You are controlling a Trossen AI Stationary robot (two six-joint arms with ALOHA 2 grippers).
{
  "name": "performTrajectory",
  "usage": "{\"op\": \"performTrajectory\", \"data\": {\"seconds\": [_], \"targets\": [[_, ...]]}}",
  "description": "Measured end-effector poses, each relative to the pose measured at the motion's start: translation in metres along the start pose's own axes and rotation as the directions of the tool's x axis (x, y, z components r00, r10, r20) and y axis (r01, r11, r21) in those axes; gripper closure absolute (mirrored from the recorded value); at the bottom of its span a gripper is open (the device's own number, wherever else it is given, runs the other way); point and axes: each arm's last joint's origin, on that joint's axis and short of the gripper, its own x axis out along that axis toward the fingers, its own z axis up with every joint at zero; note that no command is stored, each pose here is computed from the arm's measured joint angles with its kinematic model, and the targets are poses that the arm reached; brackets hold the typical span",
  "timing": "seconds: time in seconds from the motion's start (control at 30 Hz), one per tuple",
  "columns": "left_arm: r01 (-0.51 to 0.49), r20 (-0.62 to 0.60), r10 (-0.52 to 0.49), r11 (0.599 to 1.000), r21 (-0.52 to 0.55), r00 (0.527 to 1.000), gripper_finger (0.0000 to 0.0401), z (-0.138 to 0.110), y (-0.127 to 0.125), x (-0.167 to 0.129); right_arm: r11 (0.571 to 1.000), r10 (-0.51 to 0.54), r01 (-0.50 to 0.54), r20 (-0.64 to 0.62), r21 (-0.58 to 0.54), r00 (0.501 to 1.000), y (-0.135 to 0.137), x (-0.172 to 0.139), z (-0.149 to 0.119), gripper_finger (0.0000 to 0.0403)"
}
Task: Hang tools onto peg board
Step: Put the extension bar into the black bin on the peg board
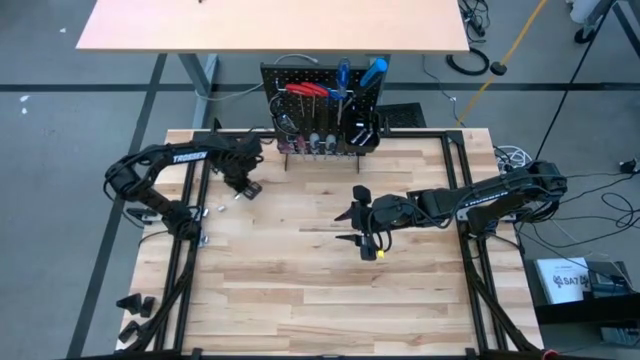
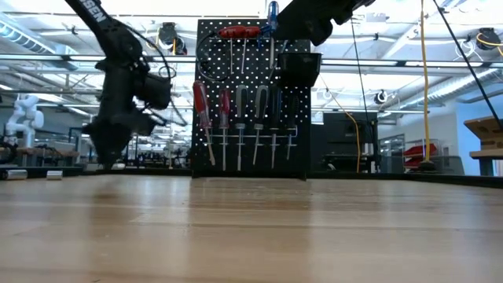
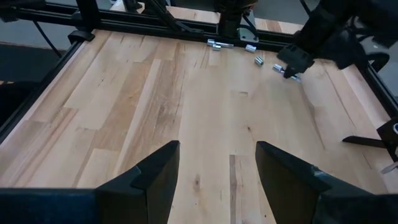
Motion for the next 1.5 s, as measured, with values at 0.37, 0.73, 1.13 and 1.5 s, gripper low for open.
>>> {"op": "performTrajectory", "data": {"seconds": [0.37,0.73,1.13,1.5], "targets": [[0.43,0.203,-0.637,0.688,0.585,0.743,0.0362,0.001,-0.093,-0.054,0.999,0.0,0.001,-0.023,0.035,1.0,0.0,0.0,-0.002,0.0197],[0.311,0.141,-0.811,0.37,0.875,0.568,0.036,-0.041,-0.172,-0.074,0.998,0.0,0.002,-0.042,0.069,0.999,0.0,0.0,-0.004,0.0197],[0.309,0.043,-0.816,0.266,0.913,0.576,0.0359,-0.068,-0.194,-0.071,0.998,0.0,0.003,-0.044,0.066,0.999,0.0,0.0,-0.004,0.0197],[0.25,0.055,-0.84,0.223,0.942,0.54,0.0359,-0.073,-0.202,-0.075,0.998,0.0,0.002,-0.044,0.06,0.999,0.0,0.0,-0.004,0.0197]]}}
